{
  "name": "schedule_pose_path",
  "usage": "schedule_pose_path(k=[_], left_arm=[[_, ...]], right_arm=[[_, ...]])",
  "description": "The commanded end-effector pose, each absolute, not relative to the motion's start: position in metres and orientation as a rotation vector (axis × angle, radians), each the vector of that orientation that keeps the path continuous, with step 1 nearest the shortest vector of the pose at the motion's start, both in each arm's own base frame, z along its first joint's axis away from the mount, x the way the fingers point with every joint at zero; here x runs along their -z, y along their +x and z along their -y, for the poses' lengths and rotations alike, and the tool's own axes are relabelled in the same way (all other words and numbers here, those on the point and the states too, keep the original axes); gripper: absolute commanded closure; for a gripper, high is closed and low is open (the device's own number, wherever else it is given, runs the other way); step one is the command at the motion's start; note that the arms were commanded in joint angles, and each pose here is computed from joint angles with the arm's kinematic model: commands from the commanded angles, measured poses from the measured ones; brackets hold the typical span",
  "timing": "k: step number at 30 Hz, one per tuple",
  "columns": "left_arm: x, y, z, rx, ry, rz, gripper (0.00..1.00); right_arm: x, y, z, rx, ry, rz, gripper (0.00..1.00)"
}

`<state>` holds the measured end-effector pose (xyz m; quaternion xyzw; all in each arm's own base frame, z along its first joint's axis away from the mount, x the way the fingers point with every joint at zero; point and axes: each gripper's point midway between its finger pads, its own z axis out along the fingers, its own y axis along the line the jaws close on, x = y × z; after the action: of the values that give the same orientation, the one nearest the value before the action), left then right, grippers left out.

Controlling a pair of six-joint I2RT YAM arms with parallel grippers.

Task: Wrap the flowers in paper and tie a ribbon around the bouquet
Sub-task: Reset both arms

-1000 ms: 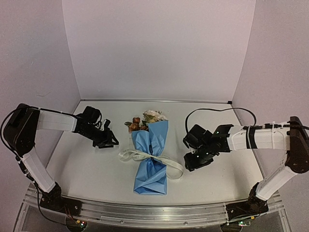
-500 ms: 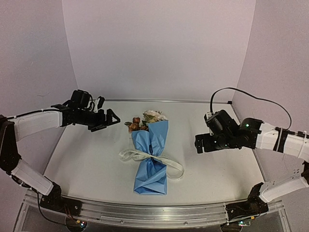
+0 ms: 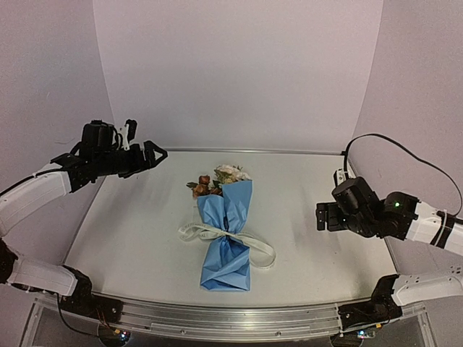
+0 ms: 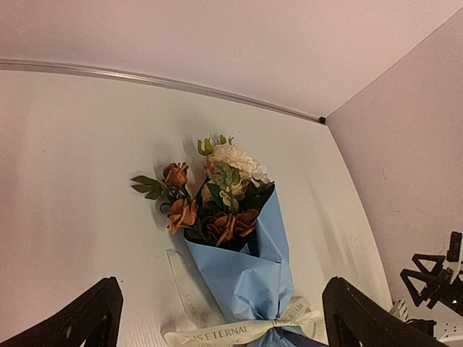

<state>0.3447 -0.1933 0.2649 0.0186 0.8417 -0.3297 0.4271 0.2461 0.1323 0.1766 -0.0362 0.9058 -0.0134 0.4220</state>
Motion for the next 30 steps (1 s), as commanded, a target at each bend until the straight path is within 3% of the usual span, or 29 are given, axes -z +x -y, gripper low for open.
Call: schedule_pose_path(k=[1, 30], left_arm=[[-0.2822, 0.3462, 0.1825, 0.787, 0.009, -2.040, 0.00], [-0.2830, 0.3397, 0.1805, 0.772, 0.037, -2.037, 0.00]], right_arm=[[-0.1823, 0.2487, -0.1229, 0.074, -0.047, -2.228, 0.02], [-0.1815, 0.2491, -0.1247, 0.080, -0.065, -2.237, 0.02]])
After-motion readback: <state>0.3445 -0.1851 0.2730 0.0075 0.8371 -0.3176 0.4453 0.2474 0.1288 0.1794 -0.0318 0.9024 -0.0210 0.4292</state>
